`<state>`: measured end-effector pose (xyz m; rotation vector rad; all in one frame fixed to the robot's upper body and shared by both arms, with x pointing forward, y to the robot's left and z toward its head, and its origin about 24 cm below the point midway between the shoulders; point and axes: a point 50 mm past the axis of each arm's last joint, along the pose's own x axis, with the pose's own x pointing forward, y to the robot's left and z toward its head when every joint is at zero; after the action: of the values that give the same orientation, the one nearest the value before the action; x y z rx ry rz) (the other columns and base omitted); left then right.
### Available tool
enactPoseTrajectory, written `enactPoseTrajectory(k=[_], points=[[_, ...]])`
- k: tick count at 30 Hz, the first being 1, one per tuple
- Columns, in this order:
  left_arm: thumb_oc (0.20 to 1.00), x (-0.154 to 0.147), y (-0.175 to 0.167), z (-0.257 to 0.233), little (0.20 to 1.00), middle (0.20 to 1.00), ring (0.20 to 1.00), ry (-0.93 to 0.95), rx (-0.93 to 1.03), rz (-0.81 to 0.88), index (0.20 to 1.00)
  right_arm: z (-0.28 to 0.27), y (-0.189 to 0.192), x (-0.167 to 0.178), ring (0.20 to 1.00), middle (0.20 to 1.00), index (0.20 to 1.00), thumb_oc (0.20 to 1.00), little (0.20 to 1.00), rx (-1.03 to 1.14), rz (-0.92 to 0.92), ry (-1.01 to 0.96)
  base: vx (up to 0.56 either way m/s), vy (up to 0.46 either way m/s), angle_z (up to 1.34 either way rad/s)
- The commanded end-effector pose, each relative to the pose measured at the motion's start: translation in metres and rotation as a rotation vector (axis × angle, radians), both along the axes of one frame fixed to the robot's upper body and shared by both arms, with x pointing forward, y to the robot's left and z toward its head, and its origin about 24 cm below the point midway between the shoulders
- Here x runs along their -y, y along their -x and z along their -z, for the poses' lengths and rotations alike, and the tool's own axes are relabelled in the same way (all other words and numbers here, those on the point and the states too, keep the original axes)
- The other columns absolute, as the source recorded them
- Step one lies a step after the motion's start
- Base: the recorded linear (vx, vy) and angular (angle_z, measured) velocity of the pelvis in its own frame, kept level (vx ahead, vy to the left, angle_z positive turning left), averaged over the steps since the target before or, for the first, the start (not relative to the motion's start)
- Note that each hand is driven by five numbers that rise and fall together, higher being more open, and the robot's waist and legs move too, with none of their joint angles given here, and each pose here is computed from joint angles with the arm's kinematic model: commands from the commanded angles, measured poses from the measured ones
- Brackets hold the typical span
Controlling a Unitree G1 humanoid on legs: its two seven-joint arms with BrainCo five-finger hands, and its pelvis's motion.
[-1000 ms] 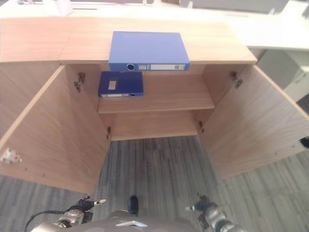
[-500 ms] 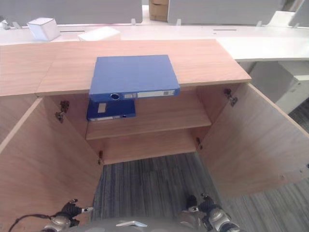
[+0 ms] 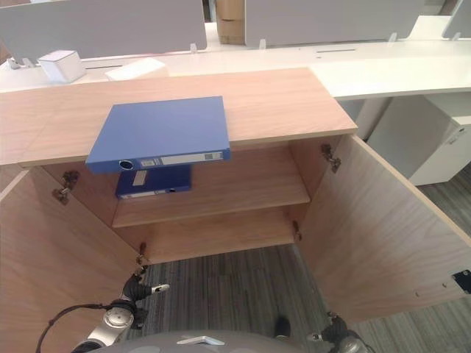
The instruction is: Put the empty folder in the office cabinet
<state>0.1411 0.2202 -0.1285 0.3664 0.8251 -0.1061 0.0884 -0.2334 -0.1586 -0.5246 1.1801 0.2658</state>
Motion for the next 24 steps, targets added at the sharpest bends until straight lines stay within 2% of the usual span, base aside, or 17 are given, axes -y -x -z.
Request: enactPoseTrajectory(k=[1,3,5,6,12,17,20,24], points=[[1.0,-0.041,-0.007,-0.024,1.0,1.0,1.0,-0.195,0.106,0.055,1.0,-0.009,-0.022,0.012,1.0,1.0,1.0,1.0,1.0,0.072,-0.033,0.052,-0.02,0.027,-0.04],[1.0,-0.046,-0.007,-0.03,1.0,1.0,1.0,-0.224,0.127,0.069,1.0,-0.009,-0.021,0.013,1.0,1.0,1.0,1.0,1.0,0.067,-0.035,0.053,0.0,0.005,-0.02],[1.0,-0.067,-0.005,-0.052,1.0,1.0,1.0,-0.366,0.204,0.106,1.0,-0.008,-0.016,0.016,1.0,1.0,1.0,1.0,1.0,0.051,-0.028,0.055,0.0,0.0,0.0],[1.0,-0.067,-0.005,-0.052,1.0,1.0,1.0,-0.366,0.204,0.106,1.0,-0.008,-0.016,0.016,1.0,1.0,1.0,1.0,1.0,0.051,-0.028,0.055,0.0,0.0,0.0],[1.0,-0.096,-0.004,-0.084,1.0,1.0,1.0,-0.542,0.315,0.05,1.0,-0.006,-0.007,0.016,1.0,1.0,1.0,1.0,1.0,0.018,-0.014,0.045,0.0,0.0,0.0],[1.0,-0.105,-0.004,-0.096,1.0,1.0,1.0,-0.607,0.357,0.031,1.0,-0.004,-0.004,0.013,1.0,1.0,1.0,1.0,1.0,0.01,-0.017,0.04,0.0,0.0,0.0],[1.0,-0.117,-0.009,-0.114,1.0,1.0,1.0,-0.724,0.417,0.031,1.0,-0.003,-0.002,0.011,1.0,1.0,1.0,1.0,1.0,0.007,-0.004,0.036,0.0,0.0,0.0],[1.0,-0.13,-0.029,-0.148,1.0,1.0,1.0,-0.947,0.522,0.112,1.0,-0.003,-0.004,0.008,1.0,1.0,1.0,1.0,1.0,0.026,-0.01,0.035,0.0,0.0,0.0]])
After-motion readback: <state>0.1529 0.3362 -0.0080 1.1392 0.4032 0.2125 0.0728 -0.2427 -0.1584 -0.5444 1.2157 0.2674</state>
